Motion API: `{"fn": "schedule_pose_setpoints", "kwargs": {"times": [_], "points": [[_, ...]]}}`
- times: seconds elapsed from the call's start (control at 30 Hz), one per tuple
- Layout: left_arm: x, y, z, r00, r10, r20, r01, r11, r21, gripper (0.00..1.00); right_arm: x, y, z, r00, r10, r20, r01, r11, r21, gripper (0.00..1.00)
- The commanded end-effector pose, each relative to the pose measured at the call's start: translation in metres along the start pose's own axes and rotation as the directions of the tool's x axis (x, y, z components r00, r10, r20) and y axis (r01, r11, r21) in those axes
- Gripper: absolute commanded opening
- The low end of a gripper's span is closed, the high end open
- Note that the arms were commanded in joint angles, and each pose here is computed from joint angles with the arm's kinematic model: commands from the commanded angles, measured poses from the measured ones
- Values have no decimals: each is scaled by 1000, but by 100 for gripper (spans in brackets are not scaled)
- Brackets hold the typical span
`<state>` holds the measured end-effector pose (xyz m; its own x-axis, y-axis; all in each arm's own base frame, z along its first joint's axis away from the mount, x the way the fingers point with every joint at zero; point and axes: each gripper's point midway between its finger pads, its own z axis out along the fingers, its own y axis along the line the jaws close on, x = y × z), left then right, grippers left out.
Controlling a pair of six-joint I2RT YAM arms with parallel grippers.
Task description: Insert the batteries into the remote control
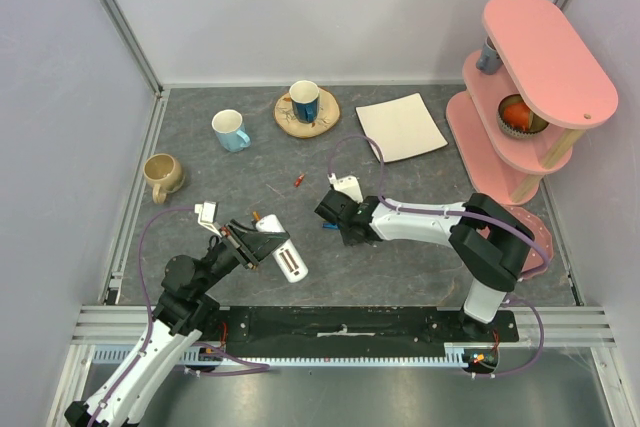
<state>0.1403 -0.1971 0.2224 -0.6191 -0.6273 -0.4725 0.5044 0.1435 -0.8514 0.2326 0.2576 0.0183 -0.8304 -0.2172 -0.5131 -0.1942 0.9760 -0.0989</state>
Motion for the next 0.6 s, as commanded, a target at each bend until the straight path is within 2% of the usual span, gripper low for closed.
{"fn": "schedule_pose_setpoints", "kwargs": {"times": [0.0,0.1,0.2,0.3,0.57], "points": [[31,60,-7,999,-19,-47,15,997,-79,2,-9,-5,-9,981,-191,16,191,981,-26,35],[29,59,-7,999,-15,-43,11,996,-84,2,-8,-8,-11,980,-196,22,197,980,-27,35],[30,61,-7,999,-15,-47,10,996,-93,2,-2,-6,-11,988,-154,6,154,987,-39,45],[31,62,-7,999,-17,-52,12,995,-96,2,3,-3,-8,996,-86,-13,85,995,-42,50],[31,62,-7,998,-19,-52,14,995,-97,2,16,3,-5,993,105,-49,-107,993,-53,44]]}}
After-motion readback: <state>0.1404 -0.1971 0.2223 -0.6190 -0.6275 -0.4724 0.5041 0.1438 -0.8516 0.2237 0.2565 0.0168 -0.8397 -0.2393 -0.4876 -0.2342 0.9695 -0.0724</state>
